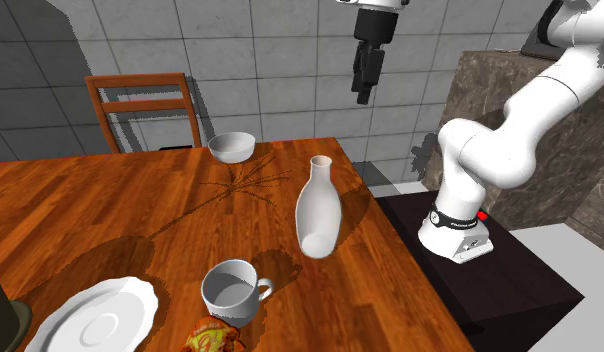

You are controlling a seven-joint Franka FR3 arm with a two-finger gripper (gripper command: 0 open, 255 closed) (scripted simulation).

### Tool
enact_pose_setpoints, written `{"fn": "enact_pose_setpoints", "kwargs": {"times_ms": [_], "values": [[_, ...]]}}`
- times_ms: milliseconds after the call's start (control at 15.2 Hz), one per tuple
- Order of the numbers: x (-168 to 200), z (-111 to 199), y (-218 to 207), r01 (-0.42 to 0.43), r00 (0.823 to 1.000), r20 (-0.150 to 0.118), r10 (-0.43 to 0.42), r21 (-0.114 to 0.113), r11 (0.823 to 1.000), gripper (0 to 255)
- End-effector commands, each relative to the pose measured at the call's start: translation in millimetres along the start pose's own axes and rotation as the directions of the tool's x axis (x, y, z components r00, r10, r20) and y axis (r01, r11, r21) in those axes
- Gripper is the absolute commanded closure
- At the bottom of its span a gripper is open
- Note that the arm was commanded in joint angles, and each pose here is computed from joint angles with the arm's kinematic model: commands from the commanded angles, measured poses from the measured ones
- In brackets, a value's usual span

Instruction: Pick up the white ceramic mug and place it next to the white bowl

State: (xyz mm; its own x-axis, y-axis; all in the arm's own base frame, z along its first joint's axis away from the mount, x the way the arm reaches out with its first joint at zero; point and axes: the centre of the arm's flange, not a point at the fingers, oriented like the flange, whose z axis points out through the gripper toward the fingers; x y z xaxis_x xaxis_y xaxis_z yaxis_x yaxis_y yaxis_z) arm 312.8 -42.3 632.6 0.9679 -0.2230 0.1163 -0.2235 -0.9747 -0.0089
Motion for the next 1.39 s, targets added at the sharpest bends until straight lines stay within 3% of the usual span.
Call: {"fn": "enact_pose_setpoints", "kwargs": {"times_ms": [0, 1320], "values": [[0.0, 0.0, 0.0, 0.000, 1.000, 0.000, 0.000, 0.000, 1.000, 0], [152.6, 173.5, -137.8, -0.014, 0.996, 0.084, 0.011, 0.029, 0.999, 0]]}}
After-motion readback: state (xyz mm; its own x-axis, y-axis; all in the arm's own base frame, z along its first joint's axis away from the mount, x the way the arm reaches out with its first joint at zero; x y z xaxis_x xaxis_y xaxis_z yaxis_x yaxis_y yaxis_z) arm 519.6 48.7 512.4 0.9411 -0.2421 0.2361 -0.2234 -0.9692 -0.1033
